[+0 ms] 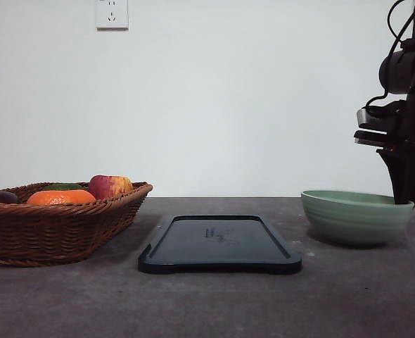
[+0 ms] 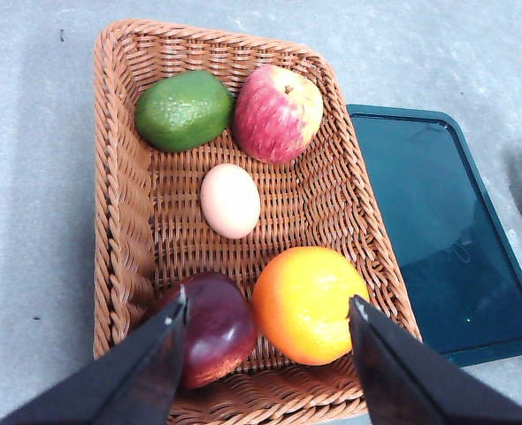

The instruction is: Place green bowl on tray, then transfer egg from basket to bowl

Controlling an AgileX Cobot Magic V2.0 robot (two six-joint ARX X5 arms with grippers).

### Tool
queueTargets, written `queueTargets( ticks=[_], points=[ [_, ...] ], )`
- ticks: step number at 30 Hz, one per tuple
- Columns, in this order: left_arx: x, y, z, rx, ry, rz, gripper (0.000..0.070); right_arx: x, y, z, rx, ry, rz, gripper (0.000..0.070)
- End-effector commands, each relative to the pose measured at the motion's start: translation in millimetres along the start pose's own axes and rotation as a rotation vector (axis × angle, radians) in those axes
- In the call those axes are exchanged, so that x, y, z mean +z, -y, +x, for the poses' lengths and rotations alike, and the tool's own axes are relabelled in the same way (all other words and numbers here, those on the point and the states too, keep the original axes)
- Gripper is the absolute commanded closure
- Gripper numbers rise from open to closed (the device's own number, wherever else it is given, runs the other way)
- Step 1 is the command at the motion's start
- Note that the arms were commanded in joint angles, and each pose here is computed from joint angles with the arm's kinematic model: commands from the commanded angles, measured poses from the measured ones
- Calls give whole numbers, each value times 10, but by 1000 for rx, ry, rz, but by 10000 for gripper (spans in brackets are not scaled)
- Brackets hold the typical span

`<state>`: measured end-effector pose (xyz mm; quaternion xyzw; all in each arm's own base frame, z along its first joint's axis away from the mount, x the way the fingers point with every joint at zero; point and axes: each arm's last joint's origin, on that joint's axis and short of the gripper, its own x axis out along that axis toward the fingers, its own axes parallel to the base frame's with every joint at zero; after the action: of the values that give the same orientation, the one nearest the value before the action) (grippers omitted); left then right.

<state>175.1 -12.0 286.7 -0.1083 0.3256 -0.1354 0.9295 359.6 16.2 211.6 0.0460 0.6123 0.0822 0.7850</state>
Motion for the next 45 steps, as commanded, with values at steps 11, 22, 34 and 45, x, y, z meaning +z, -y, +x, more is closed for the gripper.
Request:
queueTargets(
  ticks=[11, 22, 34, 45],
  points=[
    [66, 20, -18, -10, 23, 16, 350, 286, -335, -693, 22, 7, -82, 700],
    [66, 20, -17, -10, 22, 16, 350, 356, -1307, -773, 136, 134, -298, 700],
    [65, 19, -17, -10, 22, 15, 350, 407, -1730, 44, 146, 21, -358, 700],
    [65, 19, -17, -10, 21, 15, 350, 357, -1839, 367, 117, -51, -380, 515]
  ],
)
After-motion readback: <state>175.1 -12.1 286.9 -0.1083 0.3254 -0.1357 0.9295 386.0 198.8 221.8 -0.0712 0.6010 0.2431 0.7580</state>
